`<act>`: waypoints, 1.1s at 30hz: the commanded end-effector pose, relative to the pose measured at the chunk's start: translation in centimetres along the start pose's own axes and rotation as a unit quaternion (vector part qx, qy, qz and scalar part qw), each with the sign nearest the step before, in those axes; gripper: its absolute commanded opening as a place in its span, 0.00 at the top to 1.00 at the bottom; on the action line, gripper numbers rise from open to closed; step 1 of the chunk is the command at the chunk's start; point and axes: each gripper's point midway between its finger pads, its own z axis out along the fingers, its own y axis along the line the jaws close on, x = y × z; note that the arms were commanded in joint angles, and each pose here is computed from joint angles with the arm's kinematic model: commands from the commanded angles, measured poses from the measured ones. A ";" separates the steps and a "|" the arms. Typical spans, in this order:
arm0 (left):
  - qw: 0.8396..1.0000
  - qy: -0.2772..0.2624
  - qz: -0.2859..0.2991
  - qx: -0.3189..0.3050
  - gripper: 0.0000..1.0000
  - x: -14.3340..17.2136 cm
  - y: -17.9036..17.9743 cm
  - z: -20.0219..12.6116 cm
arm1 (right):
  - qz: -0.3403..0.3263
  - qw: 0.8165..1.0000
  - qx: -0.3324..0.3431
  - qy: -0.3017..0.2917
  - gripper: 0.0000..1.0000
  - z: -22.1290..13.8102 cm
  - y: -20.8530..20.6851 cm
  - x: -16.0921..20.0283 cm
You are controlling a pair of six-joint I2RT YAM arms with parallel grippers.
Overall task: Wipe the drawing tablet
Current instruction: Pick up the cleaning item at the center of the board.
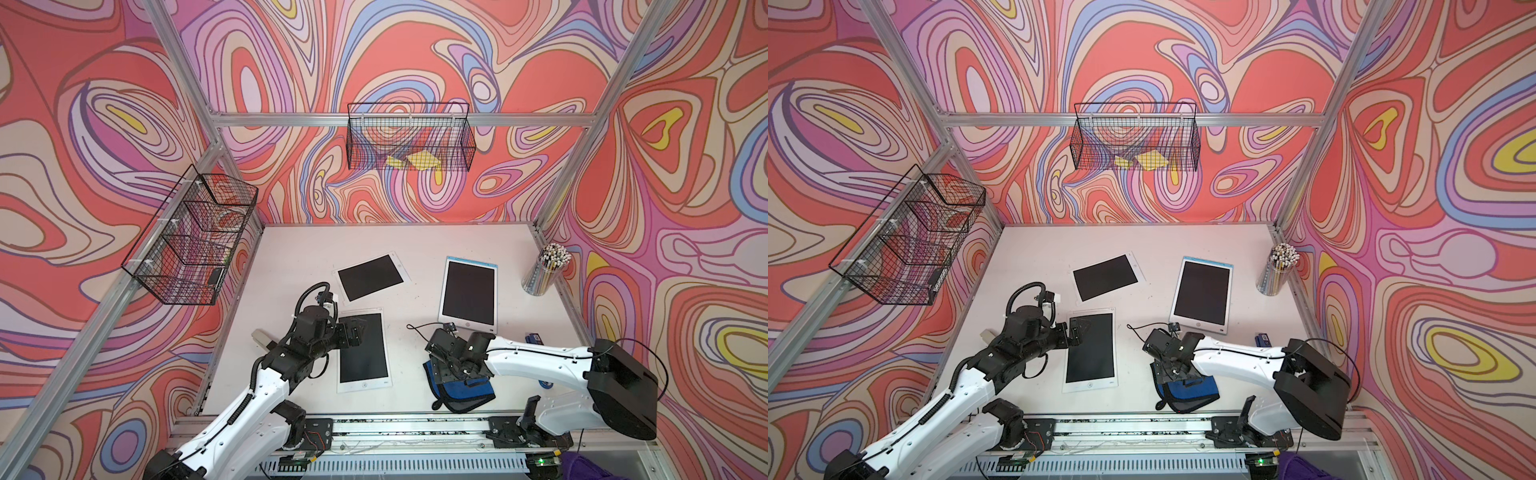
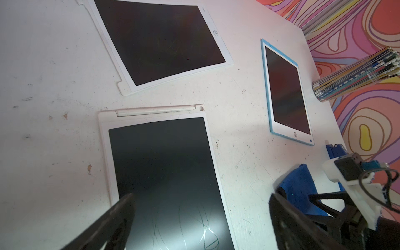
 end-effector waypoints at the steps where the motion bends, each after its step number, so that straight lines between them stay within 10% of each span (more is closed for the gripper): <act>1: 1.000 0.025 -0.010 -0.013 0.01 1.6 0.8 0.4 | 0.037 0.999 0.007 0.000 0.11 0.3 -0.9 1.1; 17: 0.998 0.031 -0.019 -0.043 0.01 1.9 1.9 0.8 | 0.018 0.998 0.029 0.043 0.15 4.0 -0.2 3.9; 29: 0.990 0.087 -0.043 -0.100 0.01 2.8 3.9 1.8 | -0.007 0.999 -0.016 0.047 0.90 5.0 3.4 3.9; 33: 0.989 0.088 -0.061 -0.104 0.01 2.1 3.9 1.8 | -0.020 0.999 -0.030 0.031 1.00 4.5 4.6 2.7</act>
